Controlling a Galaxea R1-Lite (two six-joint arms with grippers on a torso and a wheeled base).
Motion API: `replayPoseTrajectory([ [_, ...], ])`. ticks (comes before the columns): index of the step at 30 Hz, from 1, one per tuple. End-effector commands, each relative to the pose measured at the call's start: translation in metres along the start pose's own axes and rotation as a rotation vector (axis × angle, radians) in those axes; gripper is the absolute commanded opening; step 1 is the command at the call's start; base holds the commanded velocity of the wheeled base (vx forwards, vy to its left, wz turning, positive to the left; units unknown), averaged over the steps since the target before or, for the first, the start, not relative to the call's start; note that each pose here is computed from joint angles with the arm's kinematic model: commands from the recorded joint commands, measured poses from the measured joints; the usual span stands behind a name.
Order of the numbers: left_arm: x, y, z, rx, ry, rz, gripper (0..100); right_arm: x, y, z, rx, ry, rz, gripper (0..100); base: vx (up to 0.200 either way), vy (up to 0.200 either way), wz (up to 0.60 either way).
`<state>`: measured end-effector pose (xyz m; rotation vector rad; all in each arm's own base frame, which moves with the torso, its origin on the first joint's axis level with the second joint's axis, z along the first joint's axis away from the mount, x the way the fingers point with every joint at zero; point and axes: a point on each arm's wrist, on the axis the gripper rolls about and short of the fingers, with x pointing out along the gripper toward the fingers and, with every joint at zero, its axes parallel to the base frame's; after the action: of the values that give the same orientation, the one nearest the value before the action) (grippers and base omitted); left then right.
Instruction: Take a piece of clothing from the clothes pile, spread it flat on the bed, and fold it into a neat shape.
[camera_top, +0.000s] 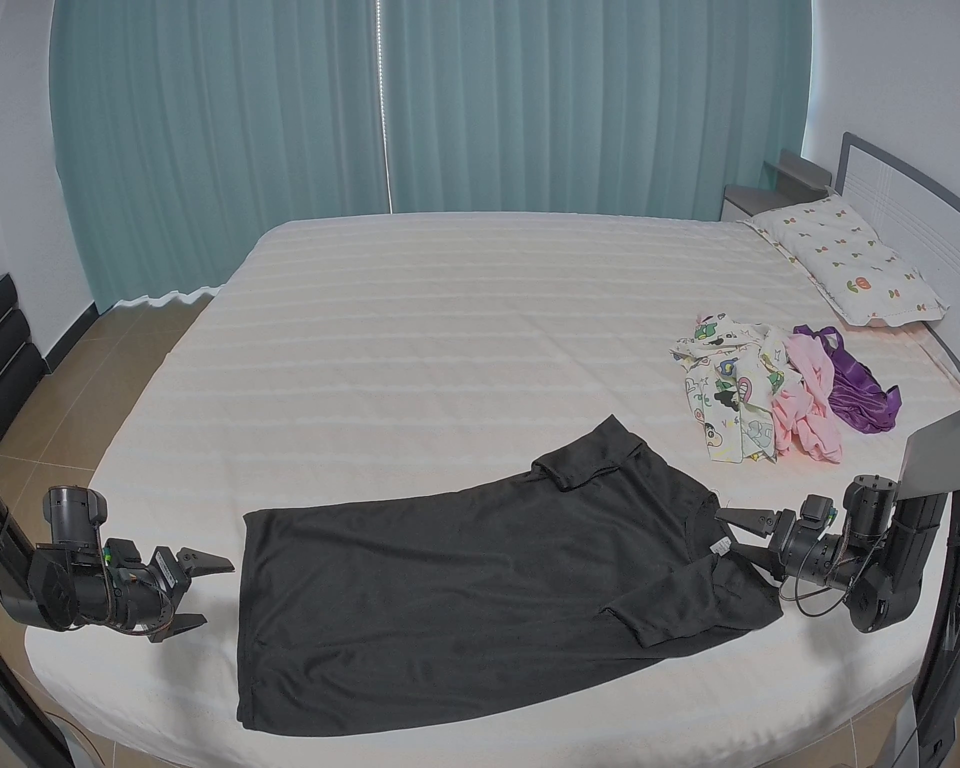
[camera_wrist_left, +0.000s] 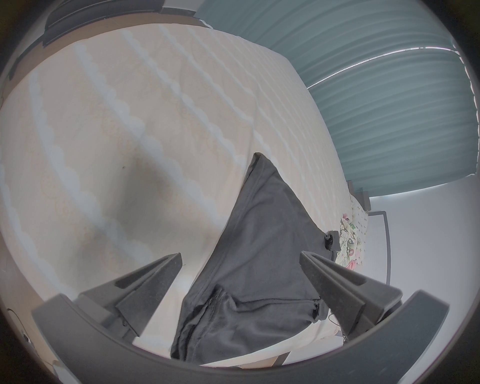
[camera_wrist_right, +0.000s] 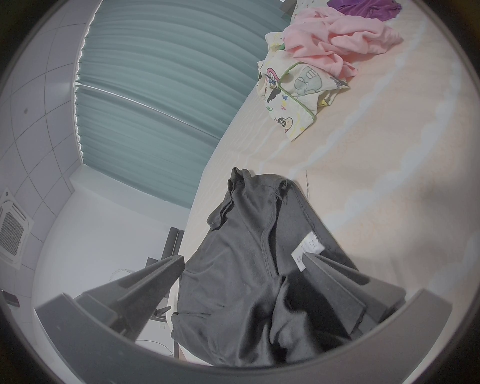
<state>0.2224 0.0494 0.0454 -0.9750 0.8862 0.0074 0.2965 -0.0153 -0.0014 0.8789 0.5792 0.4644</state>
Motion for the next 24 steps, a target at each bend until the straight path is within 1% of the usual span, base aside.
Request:
replayPoseTrajectory([
  [1,0.000,0.000,0.000,-0.001,-0.001,-0.001,100,0.000,0.001,0.001,-0.006,-0.005,0.005,100,0.000,0.000,0.00],
  [6,-0.001,-0.003,0.002,0.009,-0.013,-0.009,100,0.000,0.001,0.001,-0.010,-0.007,0.006,100,0.000,0.000,0.00],
  [11,0.004,-0.015,0.007,0.062,-0.032,-0.034,100,0.000,0.003,0.001,-0.016,-0.007,0.010,100,0.000,0.000,0.00],
  [15,0.012,-0.023,0.020,0.086,-0.066,-0.039,100,-0.001,0.003,0.000,-0.014,-0.006,0.008,100,0.000,0.000,0.00],
  [19,0.021,-0.027,0.027,0.100,-0.067,-0.047,100,-0.001,0.003,0.000,-0.014,-0.006,0.008,100,0.000,0.000,0.00],
  [20,0.032,-0.031,0.034,0.113,-0.067,-0.045,100,-0.001,0.003,0.000,-0.014,-0.007,0.006,100,0.000,0.000,0.00],
  [24,0.059,-0.040,0.050,0.133,-0.095,-0.025,100,-0.001,0.003,0.000,-0.014,-0.007,0.006,100,0.000,0.000,0.00],
])
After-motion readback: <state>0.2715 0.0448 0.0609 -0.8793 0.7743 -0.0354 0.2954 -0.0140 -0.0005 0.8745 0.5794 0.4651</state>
